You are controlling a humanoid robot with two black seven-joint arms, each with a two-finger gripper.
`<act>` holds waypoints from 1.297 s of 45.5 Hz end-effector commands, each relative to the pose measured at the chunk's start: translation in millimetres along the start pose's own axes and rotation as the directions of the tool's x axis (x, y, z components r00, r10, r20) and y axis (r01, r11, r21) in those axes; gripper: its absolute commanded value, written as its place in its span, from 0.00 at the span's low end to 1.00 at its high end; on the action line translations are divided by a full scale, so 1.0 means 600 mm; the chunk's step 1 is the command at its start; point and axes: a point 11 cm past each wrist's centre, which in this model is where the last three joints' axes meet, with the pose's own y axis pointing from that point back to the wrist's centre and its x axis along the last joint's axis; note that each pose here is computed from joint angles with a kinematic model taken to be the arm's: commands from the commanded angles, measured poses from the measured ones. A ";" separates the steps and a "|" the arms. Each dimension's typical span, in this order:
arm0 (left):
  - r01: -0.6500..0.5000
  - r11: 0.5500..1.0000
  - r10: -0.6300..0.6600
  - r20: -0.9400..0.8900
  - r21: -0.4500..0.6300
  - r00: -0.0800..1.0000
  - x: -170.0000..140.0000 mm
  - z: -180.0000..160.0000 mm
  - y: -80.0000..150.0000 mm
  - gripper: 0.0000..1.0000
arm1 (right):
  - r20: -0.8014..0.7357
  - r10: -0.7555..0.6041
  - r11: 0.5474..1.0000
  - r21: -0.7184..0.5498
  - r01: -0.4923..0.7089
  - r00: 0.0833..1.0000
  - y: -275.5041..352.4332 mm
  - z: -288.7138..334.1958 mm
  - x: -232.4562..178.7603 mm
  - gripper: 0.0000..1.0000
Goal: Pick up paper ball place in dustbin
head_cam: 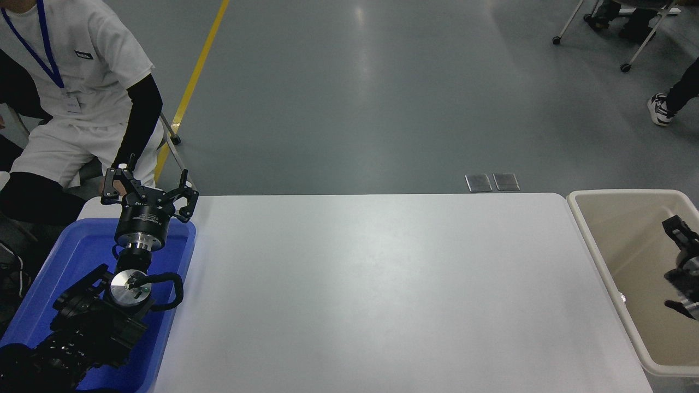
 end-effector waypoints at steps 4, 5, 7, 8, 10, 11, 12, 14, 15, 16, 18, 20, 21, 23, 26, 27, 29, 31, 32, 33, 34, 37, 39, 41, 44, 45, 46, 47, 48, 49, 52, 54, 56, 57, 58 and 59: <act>0.000 1.000 0.000 0.000 0.000 1.000 0.000 0.000 0.000 0.99 | 0.385 -0.125 0.991 0.087 0.099 0.914 0.017 -0.086 -0.029 1.00; 0.000 1.000 0.000 0.000 0.000 1.000 0.000 0.000 0.000 0.99 | 0.412 -0.141 0.989 0.099 0.109 0.900 0.020 -0.095 -0.033 1.00; 0.000 1.000 0.000 0.000 0.000 1.000 0.000 0.000 0.000 0.99 | 0.457 -0.167 0.985 0.122 0.124 0.874 0.025 -0.113 -0.037 1.00; 0.000 1.000 0.000 0.000 0.000 1.000 0.000 0.000 0.000 0.99 | 0.481 -0.178 0.983 0.134 0.128 0.858 0.027 -0.122 -0.036 1.00; 0.000 1.000 0.000 0.000 0.000 1.000 0.000 0.000 0.000 0.99 | 0.522 -0.196 0.979 0.152 0.136 0.830 0.031 -0.136 -0.037 1.00; 0.000 1.000 0.000 0.000 0.000 1.000 0.000 0.000 0.000 0.99 | 0.537 -0.204 0.977 0.160 0.138 0.819 0.033 -0.141 -0.037 1.00; 0.000 1.000 0.000 0.000 0.000 1.000 0.000 0.000 0.000 0.99 | 0.550 -0.216 0.975 0.173 0.143 0.807 0.036 -0.149 -0.038 1.00; 0.000 1.000 0.000 0.000 0.000 1.000 0.000 0.000 0.000 0.99 | 0.572 -0.237 0.970 0.191 0.153 0.785 0.041 -0.161 -0.041 1.00; 0.000 1.000 0.000 0.000 0.002 1.000 0.000 0.000 0.000 0.99 | 0.581 -0.242 0.968 0.197 0.154 0.777 0.042 -0.165 -0.040 1.00; 0.000 1.000 0.000 0.000 0.000 1.000 0.000 0.000 0.000 0.99 | 0.592 -0.249 0.967 0.202 0.158 0.766 0.044 -0.168 -0.042 1.00; 0.000 1.000 0.000 0.000 0.000 1.000 0.000 0.000 0.000 0.99 | 0.614 -0.262 0.963 0.214 0.161 0.745 0.047 -0.177 -0.042 1.00; -0.002 1.000 0.002 -0.001 -0.001 1.000 0.000 0.000 0.000 0.99 | 0.638 -0.271 0.961 0.225 0.162 0.721 0.049 -0.186 -0.041 1.00; -0.001 1.000 0.001 0.001 0.000 1.000 0.000 0.000 0.000 0.99 | 0.649 -0.277 0.959 0.232 0.162 0.708 0.050 -0.191 -0.041 1.00; -0.001 1.000 0.001 0.001 0.000 1.000 0.001 0.000 0.000 0.99 | 0.672 -0.287 0.956 0.245 0.161 0.683 0.053 -0.200 -0.040 1.00; 0.000 1.000 0.000 -0.001 -0.001 1.000 0.000 0.000 0.000 0.99 | 0.691 -0.329 0.942 0.292 0.168 0.644 0.061 -0.221 -0.047 1.00; 0.000 1.000 0.000 -0.001 0.001 1.000 0.000 0.000 0.000 0.99 | 0.696 -0.343 0.935 0.314 0.163 0.631 0.063 -0.228 -0.046 1.00; 0.000 1.000 0.000 -0.001 -0.001 1.000 0.000 0.000 0.000 0.99 | 0.703 -0.372 0.921 0.362 0.146 0.606 0.068 -0.241 -0.046 1.00; 0.000 1.000 0.000 -0.001 -0.001 1.000 0.000 0.000 0.000 0.99 | 0.709 -0.410 0.901 0.411 0.137 0.574 0.074 -0.254 -0.050 1.00; 0.000 1.000 0.000 0.000 0.000 1.000 0.000 0.000 0.000 0.99 | 0.712 -0.429 0.891 0.434 0.133 0.555 0.077 -0.261 -0.053 1.00; 0.000 1.000 0.000 0.000 0.000 1.000 0.000 0.000 0.000 0.99 | 0.713 -0.453 0.880 0.456 0.136 0.536 0.082 -0.269 -0.059 1.00; -0.001 1.000 0.001 0.001 0.000 1.000 0.001 0.000 0.000 0.99 | 0.714 -0.472 0.869 0.475 0.138 0.517 0.085 -0.274 -0.064 1.00; 0.000 1.000 0.000 0.000 0.000 1.000 0.000 0.000 0.000 0.99 | 0.720 -0.542 0.828 0.547 0.125 0.433 0.098 -0.294 -0.074 1.00; 0.000 1.000 0.000 0.000 0.000 1.000 0.000 0.000 0.000 0.99 | 0.719 -0.576 0.806 0.579 0.124 0.390 0.106 -0.303 -0.088 1.00; 0.002 1.000 -0.002 -0.001 0.000 1.000 0.000 0.000 0.000 0.99 | 0.711 -0.604 0.788 0.602 0.133 0.360 0.114 -0.309 -0.106 1.00; 0.000 1.000 0.000 0.000 0.001 1.000 0.000 0.000 0.000 0.99 | 0.692 -0.640 0.760 0.633 0.145 0.333 0.127 -0.320 -0.131 1.00; 0.000 1.000 0.000 0.000 0.000 1.000 0.000 0.000 0.000 0.99 | 0.687 -0.650 0.752 0.643 0.145 0.326 0.130 -0.324 -0.137 1.00; 0.000 1.000 0.000 0.000 0.000 1.000 0.000 0.000 0.000 0.99 | 0.682 -0.659 0.744 0.653 0.141 0.316 0.134 -0.327 -0.142 1.00; 0.000 1.000 0.000 -0.001 -0.001 1.000 0.000 0.000 0.000 0.99 | 0.679 -0.669 0.735 0.665 0.135 0.302 0.139 -0.332 -0.147 1.00; 0.002 1.000 -0.002 -0.001 0.000 1.000 0.000 0.000 0.000 0.99 | 0.675 -0.679 0.726 0.677 0.124 0.289 0.143 -0.336 -0.152 1.00; 0.000 1.000 0.000 0.000 0.000 1.000 0.000 0.000 0.000 0.99 | 0.672 -0.689 0.716 0.688 0.114 0.273 0.148 -0.339 -0.157 1.00; 0.002 1.000 -0.002 -0.001 0.000 1.000 0.000 0.000 0.000 0.99 | 0.668 -0.711 0.695 0.715 0.078 0.221 0.159 -0.341 -0.174 1.00; 0.000 1.000 0.000 0.000 0.000 1.000 0.000 0.000 0.000 0.99 | 0.663 -0.723 0.682 0.730 0.047 0.192 0.164 -0.341 -0.177 1.00; 0.000 1.000 0.000 0.000 0.002 1.000 0.000 0.000 0.000 0.99 | 0.661 -0.733 0.672 0.740 0.024 0.160 0.168 -0.339 -0.181 1.00; -0.001 1.000 0.001 0.001 0.000 1.000 0.001 0.000 0.000 0.99 | 0.660 -0.738 0.668 0.744 0.020 0.139 0.170 -0.338 -0.186 1.00; 0.000 1.000 0.000 -0.001 -0.001 1.000 0.000 0.000 0.000 0.99 | 0.659 -0.743 0.665 0.746 0.020 0.117 0.174 -0.336 -0.193 1.00; 0.000 1.000 0.000 -0.001 -0.001 1.000 0.000 0.000 0.000 0.99 | 0.659 -0.746 0.664 0.747 0.024 0.100 0.177 -0.334 -0.201 1.00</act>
